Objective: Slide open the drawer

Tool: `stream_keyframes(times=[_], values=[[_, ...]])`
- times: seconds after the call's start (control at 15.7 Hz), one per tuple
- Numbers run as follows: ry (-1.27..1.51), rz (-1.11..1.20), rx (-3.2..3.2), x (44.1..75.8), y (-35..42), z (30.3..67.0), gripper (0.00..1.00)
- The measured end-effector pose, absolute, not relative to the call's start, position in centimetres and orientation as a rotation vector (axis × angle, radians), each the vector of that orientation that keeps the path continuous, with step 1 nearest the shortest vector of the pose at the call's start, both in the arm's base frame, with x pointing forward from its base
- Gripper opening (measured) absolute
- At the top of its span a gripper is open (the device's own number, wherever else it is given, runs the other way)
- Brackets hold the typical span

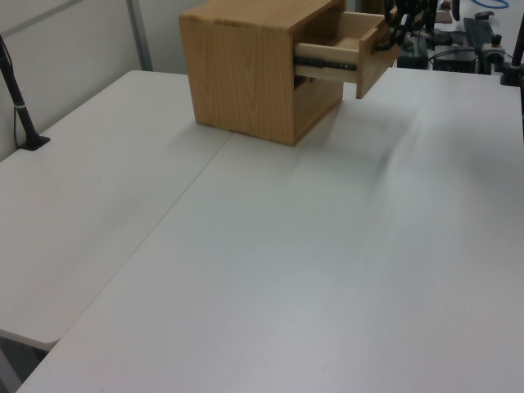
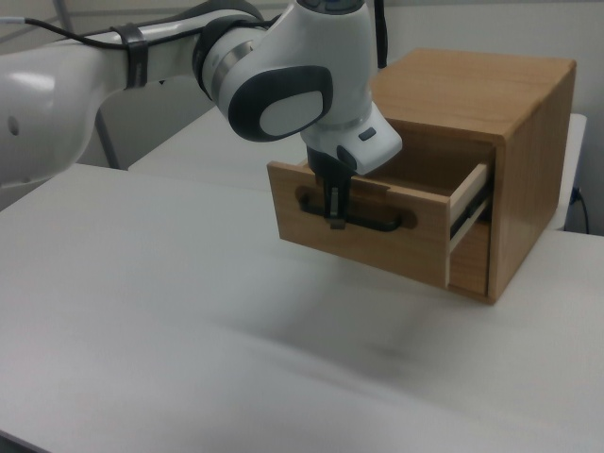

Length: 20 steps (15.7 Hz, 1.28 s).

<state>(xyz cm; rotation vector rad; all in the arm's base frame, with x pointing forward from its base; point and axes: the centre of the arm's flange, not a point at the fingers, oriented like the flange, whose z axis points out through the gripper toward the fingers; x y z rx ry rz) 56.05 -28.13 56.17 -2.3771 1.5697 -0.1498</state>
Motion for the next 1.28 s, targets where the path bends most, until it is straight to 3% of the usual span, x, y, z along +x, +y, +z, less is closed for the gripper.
stream_keyframes(times=[0.7, 1.15, 1.21, 1.28], values=[[1.437, -0.026, -2.462, 53.4, -29.1, 56.2, 0.2], [1.167, -0.009, -2.584, 52.2, -27.0, 58.6, 0.92], [1.111, -0.018, -2.608, 52.2, -26.7, 58.8, 1.0], [1.042, -0.019, -2.637, 52.3, -26.3, 59.2, 1.0]])
